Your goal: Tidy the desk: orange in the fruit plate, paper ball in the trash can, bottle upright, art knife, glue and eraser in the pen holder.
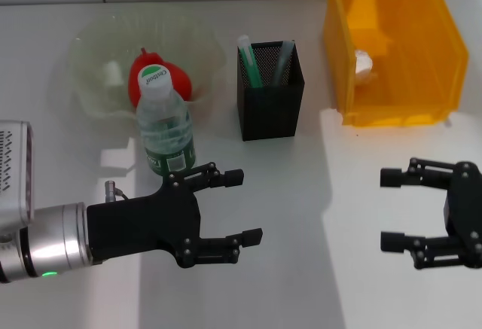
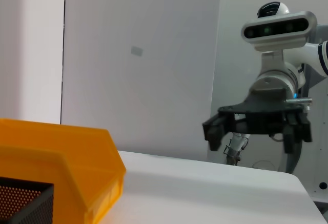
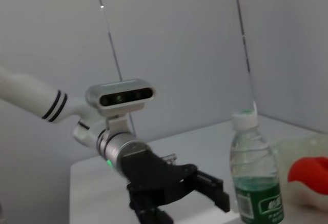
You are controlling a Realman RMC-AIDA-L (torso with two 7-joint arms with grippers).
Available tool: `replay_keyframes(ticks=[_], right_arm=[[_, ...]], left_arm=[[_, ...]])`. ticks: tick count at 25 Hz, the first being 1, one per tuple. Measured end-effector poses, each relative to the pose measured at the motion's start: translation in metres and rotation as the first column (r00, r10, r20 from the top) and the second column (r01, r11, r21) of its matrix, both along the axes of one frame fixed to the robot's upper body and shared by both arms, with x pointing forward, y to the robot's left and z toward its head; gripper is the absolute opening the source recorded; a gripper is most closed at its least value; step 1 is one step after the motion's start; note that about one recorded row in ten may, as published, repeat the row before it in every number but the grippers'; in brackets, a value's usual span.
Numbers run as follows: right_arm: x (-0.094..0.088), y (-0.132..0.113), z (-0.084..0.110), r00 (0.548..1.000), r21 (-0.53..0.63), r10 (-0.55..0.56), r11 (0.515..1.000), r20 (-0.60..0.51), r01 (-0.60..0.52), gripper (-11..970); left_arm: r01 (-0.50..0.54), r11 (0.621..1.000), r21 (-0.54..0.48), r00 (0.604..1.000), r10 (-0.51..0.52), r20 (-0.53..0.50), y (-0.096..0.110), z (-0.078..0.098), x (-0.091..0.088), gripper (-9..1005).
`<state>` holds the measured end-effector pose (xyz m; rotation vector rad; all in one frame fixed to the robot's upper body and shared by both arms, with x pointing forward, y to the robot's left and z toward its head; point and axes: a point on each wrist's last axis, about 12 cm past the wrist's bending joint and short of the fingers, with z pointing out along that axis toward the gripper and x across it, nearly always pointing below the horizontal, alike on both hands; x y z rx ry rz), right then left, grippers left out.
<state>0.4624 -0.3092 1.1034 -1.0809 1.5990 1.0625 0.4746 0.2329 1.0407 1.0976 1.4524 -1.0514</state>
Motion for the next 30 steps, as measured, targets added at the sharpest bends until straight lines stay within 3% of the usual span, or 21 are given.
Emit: replay_keyframes(ticks=[5, 19, 30], right_arm=[[-0.008, 0.002, -0.010, 0.998, -0.026, 0.036, 0.999, -0.055, -0.037, 827], [-0.009, 0.012, -0.016, 0.997, -0.007, 0.050, 0.999, -0.059, -0.051, 827], [0.004, 0.029, -0.022, 0.994, 0.039, 0.082, 0.996, -0.072, -0.079, 827]], left_arm=[[0.004, 1.000, 0.002, 1.000, -0.004, -0.001, 0.000, 0.001, 0.001, 842], [0.019, 1.000, -0.012, 1.000, -0.019, -0.021, 0.002, 0.000, -0.005, 842], [-0.004, 1.000, -0.017, 0.999, 0.003, -0.044, 0.019, -0.003, -0.019, 842]])
